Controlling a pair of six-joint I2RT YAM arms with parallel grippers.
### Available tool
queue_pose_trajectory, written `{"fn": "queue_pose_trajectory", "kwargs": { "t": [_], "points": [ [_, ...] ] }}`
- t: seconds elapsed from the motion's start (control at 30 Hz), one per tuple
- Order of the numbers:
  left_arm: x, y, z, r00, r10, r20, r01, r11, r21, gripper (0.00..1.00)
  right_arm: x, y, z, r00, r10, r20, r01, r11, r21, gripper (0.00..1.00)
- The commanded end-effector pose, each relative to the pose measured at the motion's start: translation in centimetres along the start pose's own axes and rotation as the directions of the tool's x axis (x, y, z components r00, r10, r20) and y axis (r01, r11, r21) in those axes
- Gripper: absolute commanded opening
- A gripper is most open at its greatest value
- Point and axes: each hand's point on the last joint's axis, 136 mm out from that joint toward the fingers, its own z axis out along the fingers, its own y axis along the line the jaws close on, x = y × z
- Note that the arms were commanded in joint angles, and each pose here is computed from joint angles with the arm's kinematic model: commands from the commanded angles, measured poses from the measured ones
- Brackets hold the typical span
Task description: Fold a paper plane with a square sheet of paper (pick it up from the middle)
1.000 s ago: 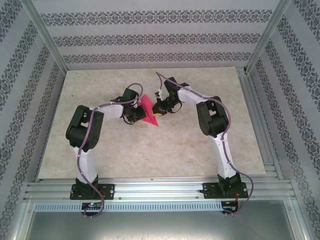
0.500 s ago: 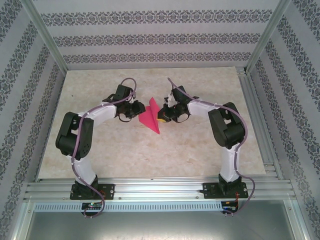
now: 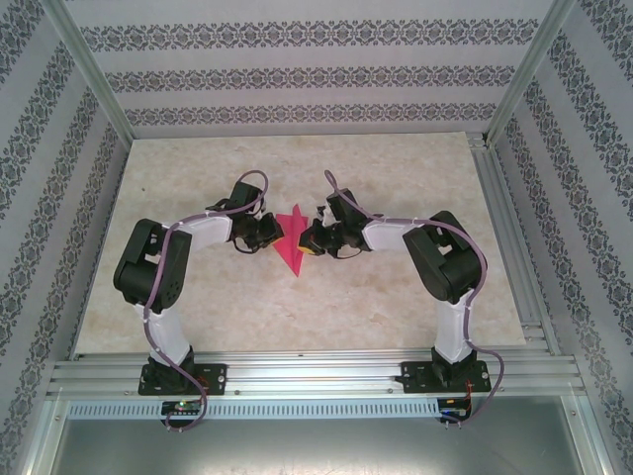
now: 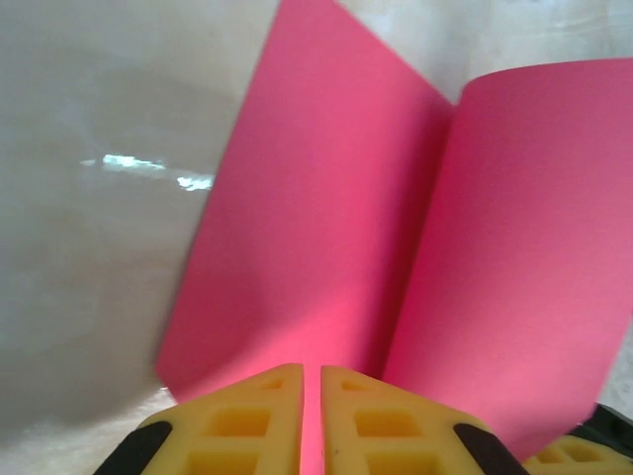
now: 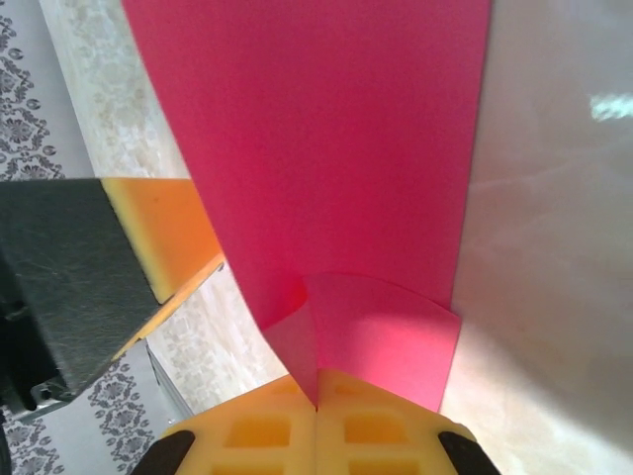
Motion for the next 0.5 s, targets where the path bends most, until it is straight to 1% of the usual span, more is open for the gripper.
{"fn": "queue_pose_trajectory", "kwargs": {
  "t": [0.0, 0.13, 0.17, 0.23, 0.37, 0.47],
  "points": [
    [-0.2, 0.2, 0.9, 1.0, -0.014, 0.022, 0.014, 1.0, -0.013, 0.14, -1.5, 2.0, -0.9, 0.999, -0.026, 0.047, 0.028, 0.999, -0.04, 0.04],
    [0.3, 0.3, 2.3, 1.0, 0.018, -0.014, -0.018, 0.999, -0.035, 0.12, -1.5, 2.0, -0.4, 0.999, -0.033, 0.025, 0.034, 0.998, -0.047, 0.04],
    [0.6, 0.5, 2.6, 0.999, 0.026, -0.029, -0.028, 0.998, -0.055, 0.11, -1.5, 2.1, -0.3, 0.999, -0.039, 0.012, 0.04, 0.998, -0.05, 0.04],
    [1.0, 1.1, 3.0, 0.998, 0.037, -0.044, -0.041, 0.996, -0.085, 0.09, -1.8, 1.9, -0.4, 0.999, -0.049, 0.02, 0.05, 0.998, -0.038, 0.04],
    [1.4, 2.9, 3.2, 0.998, 0.044, -0.047, -0.051, 0.987, -0.152, 0.08, -2.5, 1.0, -0.4, 0.999, -0.047, 0.003, 0.047, 0.999, -0.014, 0.04],
    [1.5, 3.2, 3.4, 0.997, 0.052, -0.055, -0.06, 0.985, -0.16, 0.08, -3.1, 0.1, -0.2, 0.999, -0.041, -0.011, 0.041, 0.999, -0.004, 0.04]
  ]
}}
